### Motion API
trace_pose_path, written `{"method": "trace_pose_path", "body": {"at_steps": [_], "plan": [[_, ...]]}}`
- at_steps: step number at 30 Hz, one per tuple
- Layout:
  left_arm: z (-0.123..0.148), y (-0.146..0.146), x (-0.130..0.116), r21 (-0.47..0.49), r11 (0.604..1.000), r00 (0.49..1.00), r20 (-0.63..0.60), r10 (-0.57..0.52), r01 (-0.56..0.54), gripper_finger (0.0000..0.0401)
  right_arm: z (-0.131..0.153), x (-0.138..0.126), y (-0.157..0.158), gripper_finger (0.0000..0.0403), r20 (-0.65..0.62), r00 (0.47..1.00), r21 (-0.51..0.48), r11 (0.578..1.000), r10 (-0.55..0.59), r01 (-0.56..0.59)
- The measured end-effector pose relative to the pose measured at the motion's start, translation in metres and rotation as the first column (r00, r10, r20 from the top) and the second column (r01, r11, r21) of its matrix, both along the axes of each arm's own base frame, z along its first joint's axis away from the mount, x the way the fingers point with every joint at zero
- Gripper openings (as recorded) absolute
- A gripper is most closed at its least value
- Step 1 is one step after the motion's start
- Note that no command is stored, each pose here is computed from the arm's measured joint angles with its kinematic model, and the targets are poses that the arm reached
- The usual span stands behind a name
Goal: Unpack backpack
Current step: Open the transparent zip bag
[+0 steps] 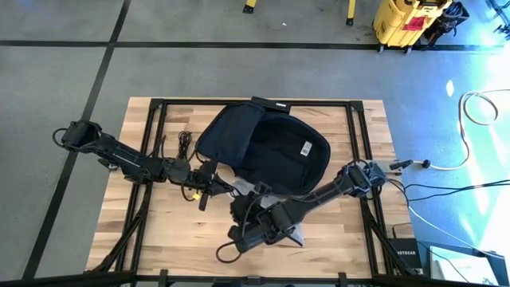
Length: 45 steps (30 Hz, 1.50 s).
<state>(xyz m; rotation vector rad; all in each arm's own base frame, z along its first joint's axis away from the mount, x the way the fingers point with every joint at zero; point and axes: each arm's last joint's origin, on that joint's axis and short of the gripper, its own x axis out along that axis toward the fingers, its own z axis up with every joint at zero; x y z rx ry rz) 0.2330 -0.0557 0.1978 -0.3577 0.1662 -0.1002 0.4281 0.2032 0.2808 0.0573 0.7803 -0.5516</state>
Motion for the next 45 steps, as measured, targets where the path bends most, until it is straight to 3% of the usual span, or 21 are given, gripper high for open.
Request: {"method": "trace_pose_path", "body": {"at_steps": [18, 29, 42, 45], "plan": [[0.000, 0.000, 0.000, 0.003, 1.000, 1.000, 0.005, 0.007, -0.007, 0.0000, -0.021, 0.018, -0.026, 0.0154, -0.019, 0.998, -0.014, 0.998, -0.065, 0.064], [0.000, 0.000, 0.000, 0.005, 1.000, 1.000, 0.003, 0.006, -0.006, 0.0000, -0.022, 0.022, -0.030, 0.0151, -0.040, 0.999, -0.031, 0.999, -0.026, 0.025], [0.000, 0.000, 0.000, 0.004, 1.000, 1.000, 0.004, 0.004, -0.004, 0.0000, -0.024, 0.022, -0.031, 0.0015, -0.055, 0.998, -0.027, 1.000, -0.018, 0.017], [0.000, 0.000, 0.000, 0.004, 1.000, 1.000, 0.004, 0.004, -0.004, 0.0000, -0.024, 0.021, -0.031, 0.0005, -0.064, 0.998, -0.029, 0.999, -0.016, 0.014]]}}
